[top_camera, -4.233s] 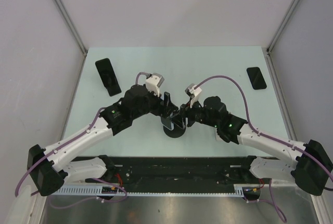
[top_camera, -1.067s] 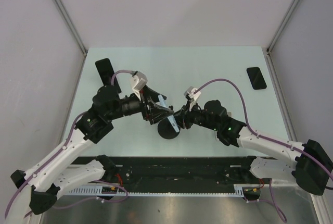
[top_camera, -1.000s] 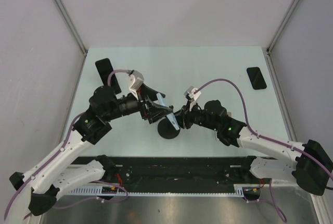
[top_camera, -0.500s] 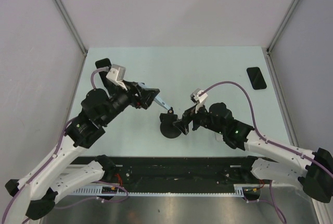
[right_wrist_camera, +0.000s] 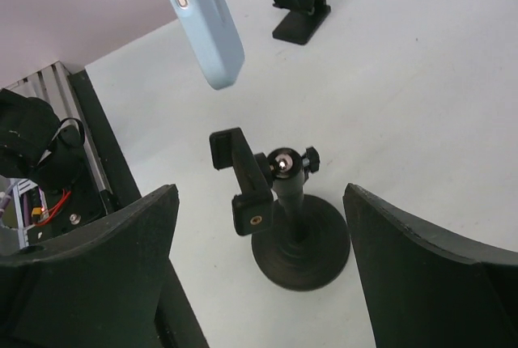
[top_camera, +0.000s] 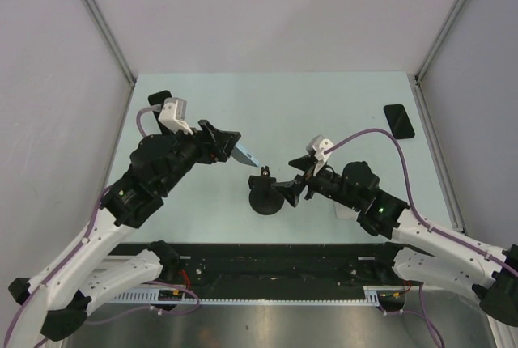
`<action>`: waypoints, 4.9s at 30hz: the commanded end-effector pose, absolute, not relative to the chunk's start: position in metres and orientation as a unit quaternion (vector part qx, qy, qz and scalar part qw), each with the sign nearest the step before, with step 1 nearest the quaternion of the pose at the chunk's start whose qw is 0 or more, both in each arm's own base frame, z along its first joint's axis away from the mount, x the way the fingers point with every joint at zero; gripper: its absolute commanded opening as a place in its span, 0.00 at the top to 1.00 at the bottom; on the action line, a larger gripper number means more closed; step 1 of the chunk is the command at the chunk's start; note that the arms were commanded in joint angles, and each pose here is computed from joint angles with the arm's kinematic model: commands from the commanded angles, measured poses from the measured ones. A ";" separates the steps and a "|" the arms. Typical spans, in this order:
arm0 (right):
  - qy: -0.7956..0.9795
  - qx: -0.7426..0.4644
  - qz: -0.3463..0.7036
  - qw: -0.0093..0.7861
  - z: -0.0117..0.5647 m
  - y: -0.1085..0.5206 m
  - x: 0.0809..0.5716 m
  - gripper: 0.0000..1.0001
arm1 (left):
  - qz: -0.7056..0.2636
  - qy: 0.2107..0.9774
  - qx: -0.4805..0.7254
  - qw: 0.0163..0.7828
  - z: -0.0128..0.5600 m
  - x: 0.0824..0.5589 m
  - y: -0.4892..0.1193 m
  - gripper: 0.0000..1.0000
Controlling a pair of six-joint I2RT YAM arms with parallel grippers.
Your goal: Remove the phone from the phone stand
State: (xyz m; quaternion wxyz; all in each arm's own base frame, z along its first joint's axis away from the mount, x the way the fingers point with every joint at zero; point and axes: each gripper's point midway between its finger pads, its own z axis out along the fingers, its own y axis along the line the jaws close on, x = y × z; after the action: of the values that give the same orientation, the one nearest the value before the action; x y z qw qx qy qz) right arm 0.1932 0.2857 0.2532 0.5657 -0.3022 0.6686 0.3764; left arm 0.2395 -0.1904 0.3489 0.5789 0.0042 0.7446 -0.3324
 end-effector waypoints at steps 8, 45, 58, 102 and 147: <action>0.586 -0.338 0.391 0.624 0.298 0.322 0.208 0.13 | -0.422 0.704 -0.049 0.568 0.397 0.239 -0.206 1.00; 0.517 -0.340 0.411 0.670 0.347 0.324 0.209 0.48 | -0.512 0.675 -0.086 0.525 0.407 0.239 -0.231 1.00; 0.522 -0.343 0.417 0.660 0.352 0.318 0.201 1.00 | -0.506 0.675 -0.065 0.532 0.412 0.243 -0.235 0.53; 0.838 0.189 0.270 0.435 0.150 -0.005 0.455 1.00 | -0.065 0.628 0.045 0.774 0.387 0.308 -0.122 0.00; 0.925 0.114 0.060 0.358 0.083 -0.073 0.471 0.00 | -0.059 0.637 0.050 0.767 0.372 0.319 -0.125 0.00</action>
State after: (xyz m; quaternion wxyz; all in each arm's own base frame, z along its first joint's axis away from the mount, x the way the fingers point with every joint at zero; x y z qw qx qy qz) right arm 0.4559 -0.0712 0.0444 0.3161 0.1890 0.9185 0.1437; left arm 0.3182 -0.1262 0.3625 0.7537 0.0448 0.6525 -0.0645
